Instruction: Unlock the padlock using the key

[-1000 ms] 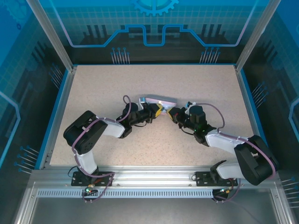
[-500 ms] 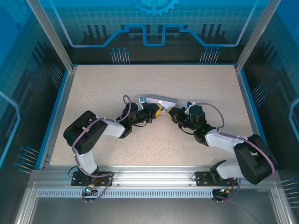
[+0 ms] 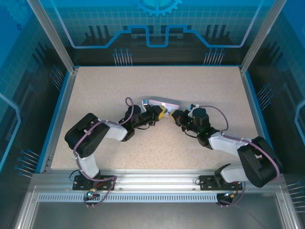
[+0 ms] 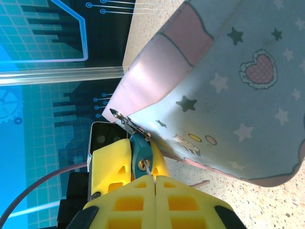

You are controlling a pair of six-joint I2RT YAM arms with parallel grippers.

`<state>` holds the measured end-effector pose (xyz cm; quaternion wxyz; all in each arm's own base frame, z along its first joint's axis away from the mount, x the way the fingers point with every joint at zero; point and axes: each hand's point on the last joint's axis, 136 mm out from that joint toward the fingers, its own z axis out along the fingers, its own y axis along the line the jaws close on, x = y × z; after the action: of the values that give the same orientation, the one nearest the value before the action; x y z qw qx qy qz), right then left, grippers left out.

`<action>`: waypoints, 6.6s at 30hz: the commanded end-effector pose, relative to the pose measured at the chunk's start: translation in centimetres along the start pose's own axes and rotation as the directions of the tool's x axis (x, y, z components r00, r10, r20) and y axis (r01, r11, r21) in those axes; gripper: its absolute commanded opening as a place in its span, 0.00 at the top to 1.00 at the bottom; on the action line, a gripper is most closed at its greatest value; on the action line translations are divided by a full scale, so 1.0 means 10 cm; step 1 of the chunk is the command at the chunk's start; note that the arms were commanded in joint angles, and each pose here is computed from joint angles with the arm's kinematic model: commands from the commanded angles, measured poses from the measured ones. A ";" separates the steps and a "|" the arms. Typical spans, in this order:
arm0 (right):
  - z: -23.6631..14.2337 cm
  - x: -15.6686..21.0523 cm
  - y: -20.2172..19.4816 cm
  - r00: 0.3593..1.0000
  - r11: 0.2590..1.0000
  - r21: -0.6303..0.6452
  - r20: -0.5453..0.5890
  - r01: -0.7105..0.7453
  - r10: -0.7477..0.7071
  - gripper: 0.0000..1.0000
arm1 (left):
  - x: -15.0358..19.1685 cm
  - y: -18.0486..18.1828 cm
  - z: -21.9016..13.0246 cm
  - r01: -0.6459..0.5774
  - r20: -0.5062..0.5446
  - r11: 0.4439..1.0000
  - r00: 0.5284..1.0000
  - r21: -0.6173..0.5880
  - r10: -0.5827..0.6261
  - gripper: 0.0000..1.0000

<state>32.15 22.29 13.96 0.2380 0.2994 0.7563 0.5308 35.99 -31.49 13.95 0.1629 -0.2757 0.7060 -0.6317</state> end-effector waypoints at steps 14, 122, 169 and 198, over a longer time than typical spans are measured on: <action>0.04 0.01 0.11 0.991 0.990 -0.057 0.008 0.131 -0.130 1.00 | 0.05 -0.24 -0.03 -0.018 -0.011 0.997 1.000 0.078 0.019 1.00; 0.00 0.03 0.11 0.992 0.992 -0.054 -0.051 0.111 -0.113 1.00 | 0.05 -0.17 -0.09 -0.019 0.000 0.998 1.000 0.057 0.019 1.00; -0.03 0.02 -0.02 0.994 0.995 -0.025 -0.048 0.098 -0.099 1.00 | 0.05 -0.17 -0.08 -0.018 0.000 0.998 1.000 0.056 0.018 1.00; 0.09 0.03 0.07 0.993 0.994 -0.035 -0.060 0.100 -0.102 1.00 | 0.05 -0.16 -0.08 -0.015 -0.002 0.998 1.000 0.055 0.015 1.00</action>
<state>31.94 22.68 12.94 0.2354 0.2490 0.7773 0.5277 35.73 -30.90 13.36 0.1667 -0.2849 0.7077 -0.6246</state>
